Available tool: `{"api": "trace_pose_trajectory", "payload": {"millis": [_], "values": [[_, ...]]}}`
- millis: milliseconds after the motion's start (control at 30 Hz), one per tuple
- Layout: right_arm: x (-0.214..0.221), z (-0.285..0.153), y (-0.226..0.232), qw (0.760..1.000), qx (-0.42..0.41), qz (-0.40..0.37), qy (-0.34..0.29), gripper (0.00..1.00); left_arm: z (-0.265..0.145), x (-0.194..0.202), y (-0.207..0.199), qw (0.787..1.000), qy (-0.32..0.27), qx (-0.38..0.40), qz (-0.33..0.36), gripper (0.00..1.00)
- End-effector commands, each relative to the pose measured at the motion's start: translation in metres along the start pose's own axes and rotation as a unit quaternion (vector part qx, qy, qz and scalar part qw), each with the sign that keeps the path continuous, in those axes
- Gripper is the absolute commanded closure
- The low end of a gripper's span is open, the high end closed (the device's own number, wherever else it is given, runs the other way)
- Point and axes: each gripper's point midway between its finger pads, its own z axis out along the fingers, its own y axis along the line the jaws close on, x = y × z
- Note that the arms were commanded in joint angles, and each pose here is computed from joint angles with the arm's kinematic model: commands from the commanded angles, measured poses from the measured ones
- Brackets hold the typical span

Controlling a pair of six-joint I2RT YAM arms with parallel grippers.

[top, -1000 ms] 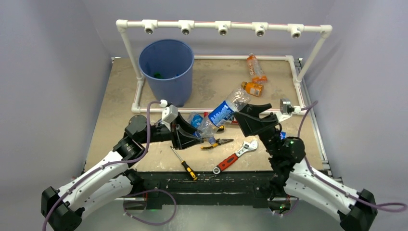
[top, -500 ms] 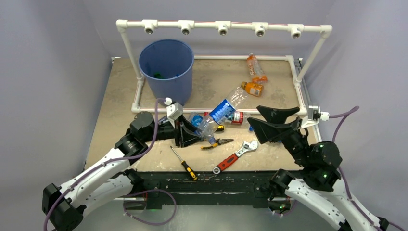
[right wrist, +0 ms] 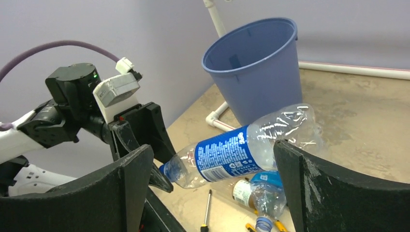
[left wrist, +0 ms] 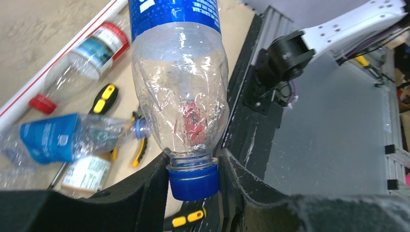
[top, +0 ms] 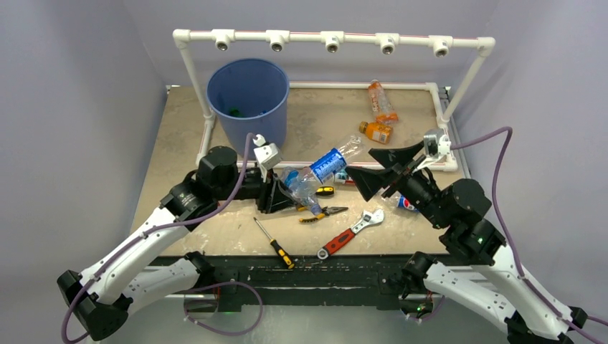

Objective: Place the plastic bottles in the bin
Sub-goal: Pick up the plastic bottle at the center of the board.

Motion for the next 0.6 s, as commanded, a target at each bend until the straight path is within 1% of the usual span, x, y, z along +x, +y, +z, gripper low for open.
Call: {"api": "trace_pose_trajectory", "payload": {"millis": [0, 33, 100, 200, 300, 400, 567], "values": [[-0.024, 0.001, -0.01, 0.999, 0.046, 0.002, -0.026, 0.01, -0.013, 0.006, 0.015, 0.998, 0.026, -0.065, 0.001, 1.0], [-0.023, 0.001, -0.017, 0.997, 0.067, 0.01, -0.028, 0.01, -0.016, 0.004, 0.015, 0.997, 0.02, -0.068, 0.006, 1.0], [-0.019, 0.0, -0.022, 0.996, 0.08, 0.034, -0.032, 0.01, -0.022, 0.0, 0.007, 0.998, -0.003, -0.055, 0.021, 1.0], [-0.013, 0.0, -0.021, 0.995, 0.075, 0.058, -0.035, 0.01, -0.028, -0.006, -0.011, 0.998, -0.042, -0.015, 0.05, 1.0], [-0.013, 0.008, -0.005, 0.996, 0.042, 0.079, -0.017, 0.01, -0.033, -0.006, -0.023, 0.994, -0.061, 0.016, 0.084, 1.0], [-0.013, 0.016, 0.015, 0.995, 0.0, 0.099, 0.006, 0.01, -0.036, 0.0, -0.026, 0.991, -0.059, 0.027, 0.118, 1.0], [-0.018, 0.02, 0.038, 0.991, -0.04, 0.119, 0.035, 0.01, -0.038, 0.005, -0.023, 0.987, -0.045, 0.024, 0.151, 1.0]]}}
